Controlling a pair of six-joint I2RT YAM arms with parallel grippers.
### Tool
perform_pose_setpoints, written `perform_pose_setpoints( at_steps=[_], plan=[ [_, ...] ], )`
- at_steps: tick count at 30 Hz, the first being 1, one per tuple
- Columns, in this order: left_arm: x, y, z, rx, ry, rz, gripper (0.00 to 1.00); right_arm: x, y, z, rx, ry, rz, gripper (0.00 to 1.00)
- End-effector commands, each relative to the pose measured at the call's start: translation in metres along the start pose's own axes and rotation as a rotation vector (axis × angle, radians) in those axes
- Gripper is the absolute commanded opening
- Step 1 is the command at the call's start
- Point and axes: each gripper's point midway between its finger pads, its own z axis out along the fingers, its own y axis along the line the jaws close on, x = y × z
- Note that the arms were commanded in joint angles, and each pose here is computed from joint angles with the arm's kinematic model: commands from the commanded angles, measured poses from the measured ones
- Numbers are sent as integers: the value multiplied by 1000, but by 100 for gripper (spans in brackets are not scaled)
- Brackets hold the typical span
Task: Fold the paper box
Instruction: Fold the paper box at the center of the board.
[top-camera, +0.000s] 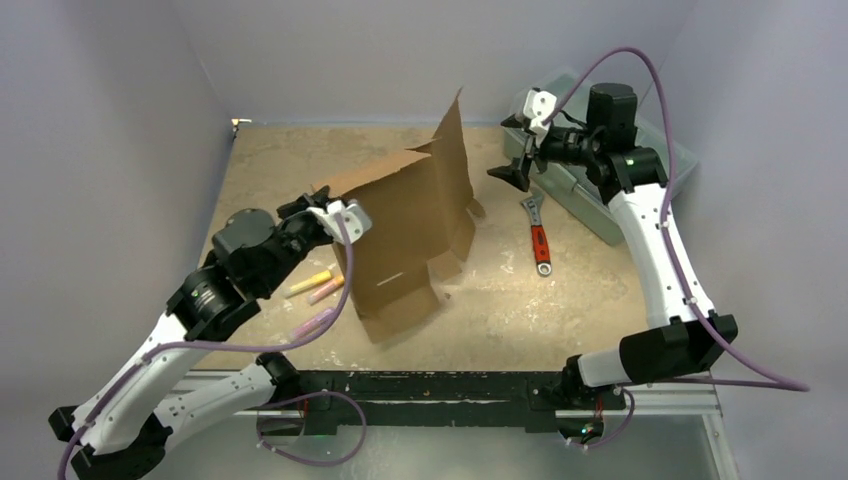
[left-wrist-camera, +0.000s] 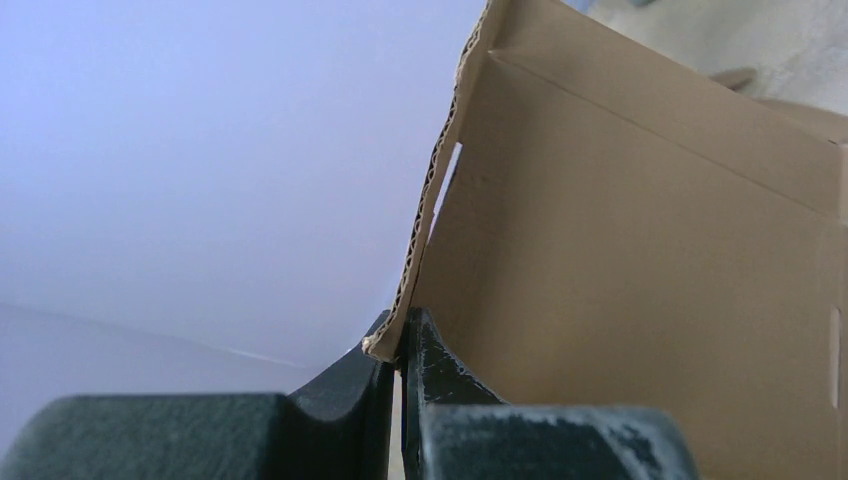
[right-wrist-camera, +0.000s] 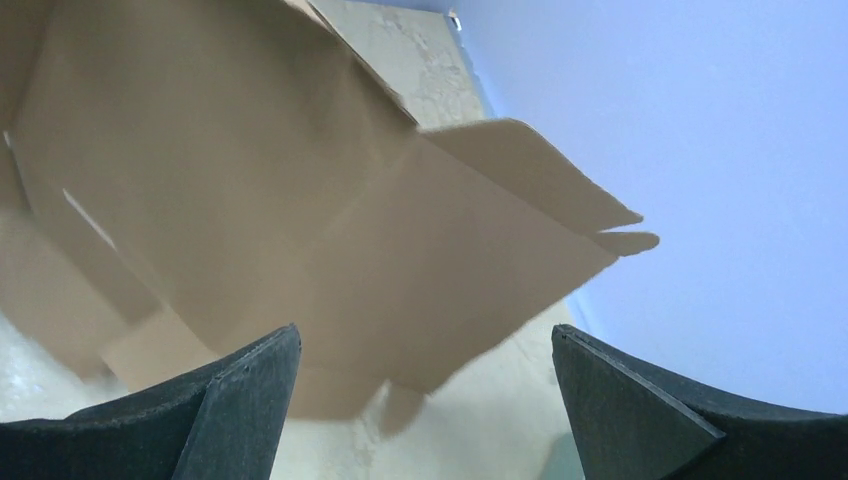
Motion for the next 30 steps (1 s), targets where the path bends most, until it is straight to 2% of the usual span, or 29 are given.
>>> perform_pose_setpoints(
  at_steps=[1, 3, 9, 13, 18, 23, 26, 30],
  plan=[
    [-45, 37, -23, -104, -211, 195, 0, -14, 2, -21, -29, -34, -278, 99],
    [-49, 41, -24, -108, -218, 219, 0, -12, 1, -22, -27, -21, -378, 99],
    [-63, 40, -18, -69, -251, 250, 0, -8, -17, -21, -23, 40, -469, 99],
    [-70, 40, -17, -65, -274, 302, 0, -13, -28, -24, -41, 70, -615, 99],
    [-77, 48, -21, -80, -291, 383, 0, -26, -59, -41, 22, 66, -649, 99],
    [-84, 50, -22, -66, -301, 407, 0, -2, -50, -35, -82, 107, -723, 99],
    [-87, 53, -24, -76, -309, 409, 0, 5, -51, -31, -113, 116, -699, 98],
    [-89, 58, -29, -94, -315, 422, 0, 5, -70, -44, -37, 135, -675, 96]
  ],
)
